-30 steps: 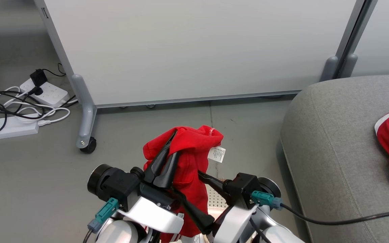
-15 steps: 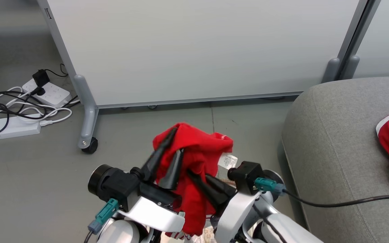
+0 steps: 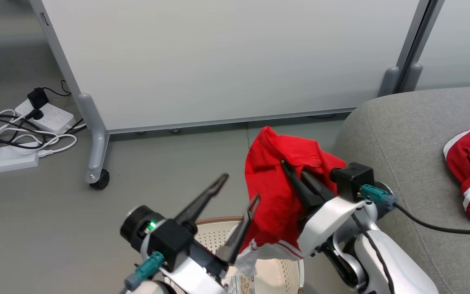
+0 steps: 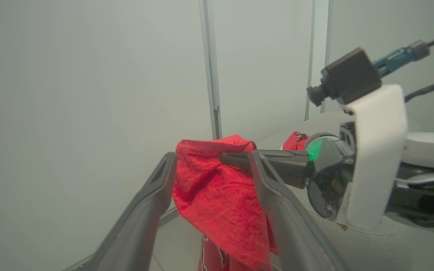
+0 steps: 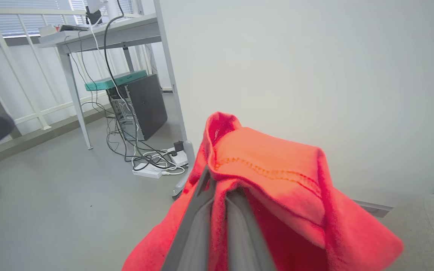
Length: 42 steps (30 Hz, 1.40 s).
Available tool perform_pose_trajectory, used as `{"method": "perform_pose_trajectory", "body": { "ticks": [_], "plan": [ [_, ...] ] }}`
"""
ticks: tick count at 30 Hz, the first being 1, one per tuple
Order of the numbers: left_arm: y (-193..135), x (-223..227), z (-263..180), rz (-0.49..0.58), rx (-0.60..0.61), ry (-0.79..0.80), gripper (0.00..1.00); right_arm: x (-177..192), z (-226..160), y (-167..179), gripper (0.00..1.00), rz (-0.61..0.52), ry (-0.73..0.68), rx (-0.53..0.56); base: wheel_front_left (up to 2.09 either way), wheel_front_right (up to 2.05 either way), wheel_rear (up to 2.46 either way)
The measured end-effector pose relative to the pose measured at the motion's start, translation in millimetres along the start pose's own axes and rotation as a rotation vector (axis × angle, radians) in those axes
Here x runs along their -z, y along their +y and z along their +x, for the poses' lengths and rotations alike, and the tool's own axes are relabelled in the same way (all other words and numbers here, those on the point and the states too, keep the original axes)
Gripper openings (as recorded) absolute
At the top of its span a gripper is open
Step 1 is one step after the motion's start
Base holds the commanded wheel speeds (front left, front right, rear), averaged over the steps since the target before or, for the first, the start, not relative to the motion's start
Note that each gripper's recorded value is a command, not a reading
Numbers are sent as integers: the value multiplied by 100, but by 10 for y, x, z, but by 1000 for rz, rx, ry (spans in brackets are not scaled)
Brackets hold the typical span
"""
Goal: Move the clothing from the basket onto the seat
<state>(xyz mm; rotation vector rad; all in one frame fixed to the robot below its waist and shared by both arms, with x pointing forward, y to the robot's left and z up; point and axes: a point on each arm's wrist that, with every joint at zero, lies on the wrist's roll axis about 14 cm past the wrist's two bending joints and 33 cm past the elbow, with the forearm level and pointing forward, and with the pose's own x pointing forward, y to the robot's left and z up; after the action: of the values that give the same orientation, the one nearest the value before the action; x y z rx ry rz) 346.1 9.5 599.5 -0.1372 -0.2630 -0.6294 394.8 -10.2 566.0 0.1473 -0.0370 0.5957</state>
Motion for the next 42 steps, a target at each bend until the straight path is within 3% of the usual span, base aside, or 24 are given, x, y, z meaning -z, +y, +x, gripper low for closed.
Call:
{"method": "perform_pose_trajectory", "body": {
  "ticks": [10, 42],
  "plan": [
    [-390, 577, -237, 1, 174, 244, 100, 132, -250, -504, 0, -24, 46, 174, 0, 0, 0],
    [-1215, 993, 286, -149, 551, 297, 100, 16, -1730, -1839, 0, -12, -2, 746, 0, 0, 0]
  ]
}}
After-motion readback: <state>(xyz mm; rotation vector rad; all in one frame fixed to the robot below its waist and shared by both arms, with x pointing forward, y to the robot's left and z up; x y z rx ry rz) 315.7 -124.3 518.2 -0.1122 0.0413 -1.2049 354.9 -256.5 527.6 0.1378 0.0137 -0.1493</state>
